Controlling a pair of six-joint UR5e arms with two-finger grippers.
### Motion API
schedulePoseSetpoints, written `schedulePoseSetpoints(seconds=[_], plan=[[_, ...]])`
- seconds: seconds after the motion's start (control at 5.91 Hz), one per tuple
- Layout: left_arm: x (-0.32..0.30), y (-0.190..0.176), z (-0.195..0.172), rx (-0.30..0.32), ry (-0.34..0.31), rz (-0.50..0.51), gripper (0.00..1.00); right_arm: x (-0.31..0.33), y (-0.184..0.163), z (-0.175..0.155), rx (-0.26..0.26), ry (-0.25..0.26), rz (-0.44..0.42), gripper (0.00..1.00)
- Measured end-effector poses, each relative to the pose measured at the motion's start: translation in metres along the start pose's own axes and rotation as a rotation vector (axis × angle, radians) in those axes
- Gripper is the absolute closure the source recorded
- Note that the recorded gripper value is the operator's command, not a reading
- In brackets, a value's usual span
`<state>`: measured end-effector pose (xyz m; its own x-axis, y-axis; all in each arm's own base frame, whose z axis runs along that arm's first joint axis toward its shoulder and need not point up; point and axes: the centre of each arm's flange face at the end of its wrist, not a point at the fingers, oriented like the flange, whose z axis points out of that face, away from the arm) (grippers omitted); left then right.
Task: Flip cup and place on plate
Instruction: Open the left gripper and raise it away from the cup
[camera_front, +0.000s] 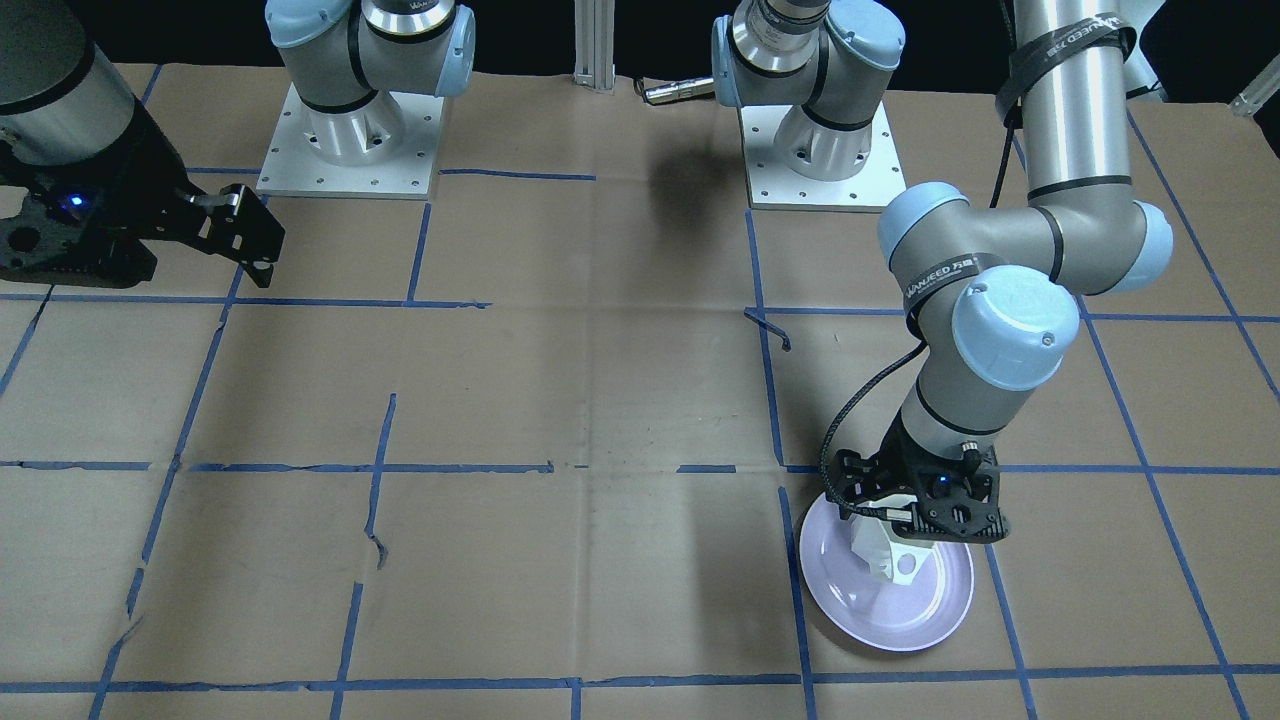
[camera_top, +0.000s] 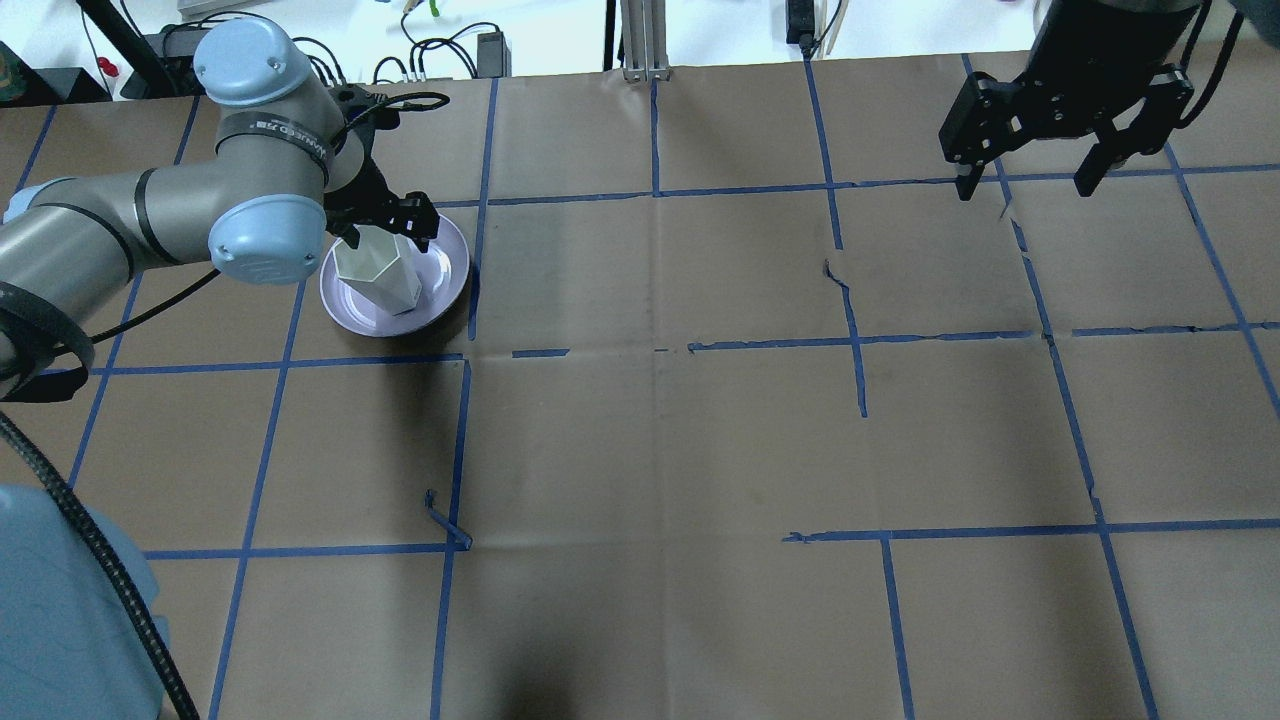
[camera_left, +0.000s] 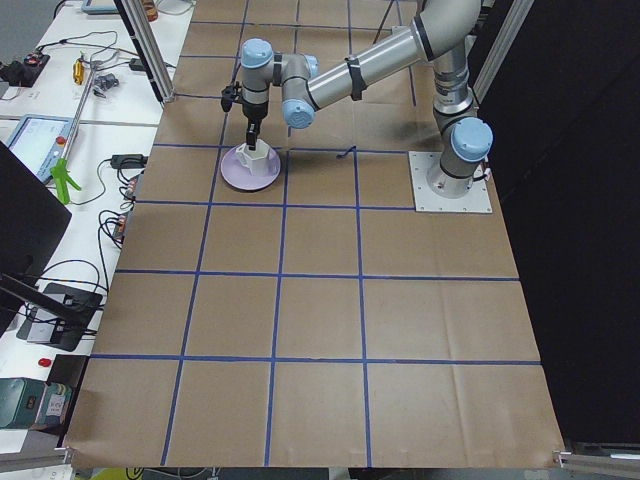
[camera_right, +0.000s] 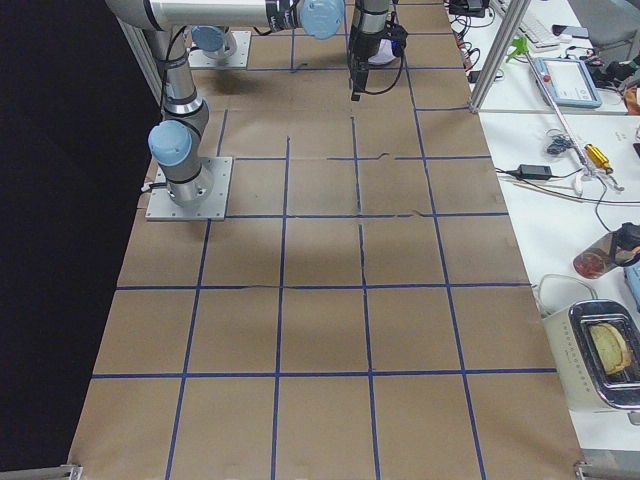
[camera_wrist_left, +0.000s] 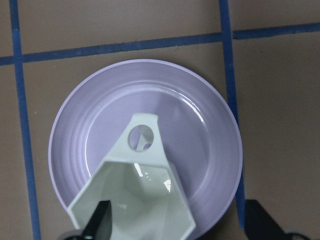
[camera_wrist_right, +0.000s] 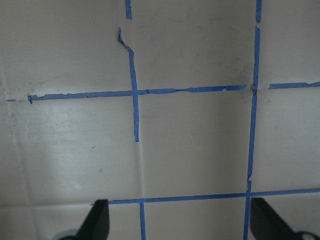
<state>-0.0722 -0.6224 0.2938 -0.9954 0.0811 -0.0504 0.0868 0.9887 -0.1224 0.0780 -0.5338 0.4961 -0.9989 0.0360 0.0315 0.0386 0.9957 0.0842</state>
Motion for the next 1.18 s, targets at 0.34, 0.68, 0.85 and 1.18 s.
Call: schedulePoseSetpoints(seconds=[0.34,0.68,0.85,1.18], plan=[[-0.002,0.017,-0.080,-0.069,0.010,-0.013,0.01,0.000,0.000,0.000,0.000,0.000,0.000,0.00],[0.013,0.033,-0.157,-0.152,0.006,-0.078,0.01,0.000,0.000,0.000,0.000,0.002,0.000,0.00],[0.039,0.039,-0.181,-0.163,0.003,-0.092,0.01,0.000,0.000,0.000,0.000,0.002,0.000,0.00],[0.082,0.051,-0.201,-0.153,0.003,-0.082,0.01,0.000,0.000,0.000,0.000,0.002,0.000,0.00]])
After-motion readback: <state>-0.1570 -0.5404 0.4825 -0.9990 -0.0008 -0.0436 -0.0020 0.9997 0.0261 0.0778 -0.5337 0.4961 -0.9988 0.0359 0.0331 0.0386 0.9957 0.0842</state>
